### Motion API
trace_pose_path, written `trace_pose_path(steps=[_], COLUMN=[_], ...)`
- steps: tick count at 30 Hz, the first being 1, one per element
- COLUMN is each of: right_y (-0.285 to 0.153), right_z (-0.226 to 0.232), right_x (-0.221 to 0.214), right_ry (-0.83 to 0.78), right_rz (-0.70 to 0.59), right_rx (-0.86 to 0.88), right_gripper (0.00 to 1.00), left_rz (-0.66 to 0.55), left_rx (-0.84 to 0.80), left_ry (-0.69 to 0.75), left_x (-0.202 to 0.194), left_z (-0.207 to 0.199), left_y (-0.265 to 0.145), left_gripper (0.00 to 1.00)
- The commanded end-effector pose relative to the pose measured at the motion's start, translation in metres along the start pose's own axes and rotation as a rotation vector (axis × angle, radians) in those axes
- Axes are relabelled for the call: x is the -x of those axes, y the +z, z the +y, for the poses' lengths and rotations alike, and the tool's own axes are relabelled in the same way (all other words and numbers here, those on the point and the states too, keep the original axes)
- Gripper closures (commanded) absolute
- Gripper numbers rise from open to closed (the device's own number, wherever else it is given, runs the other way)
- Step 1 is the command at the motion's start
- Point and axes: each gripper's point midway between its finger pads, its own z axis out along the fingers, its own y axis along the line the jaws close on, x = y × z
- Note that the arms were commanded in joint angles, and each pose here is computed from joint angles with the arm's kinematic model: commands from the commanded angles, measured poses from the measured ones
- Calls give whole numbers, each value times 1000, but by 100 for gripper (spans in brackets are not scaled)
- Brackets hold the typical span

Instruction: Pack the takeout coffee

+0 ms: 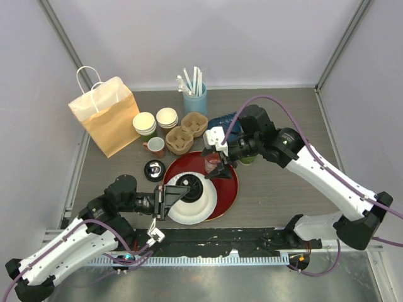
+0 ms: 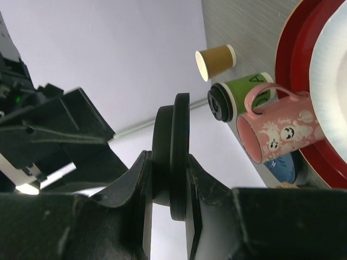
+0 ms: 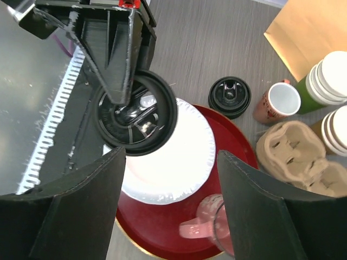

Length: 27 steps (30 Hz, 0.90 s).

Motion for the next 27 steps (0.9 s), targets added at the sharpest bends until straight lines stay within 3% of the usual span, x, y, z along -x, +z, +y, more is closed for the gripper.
trace_pose_path(steps=[1, 5, 12, 27], right_y=[10, 20, 41, 71], right_z=[-6, -2, 11, 7], right_x=[15, 33, 15, 17], right_ry=[-203, -268, -256, -254], right_rz=[2, -14, 80, 100], right_rx=[63, 123, 231, 245], right_gripper=[28, 30, 36, 46], left_rz=[-85, -89, -95, -92], left_rx=[83, 85, 90, 88], left_ry=[477, 476, 468, 458], left_x=[24, 25, 28, 26], left_z=[28, 28, 29, 31], left_y=[1, 0, -1, -2], left_gripper=[100, 100, 100, 100])
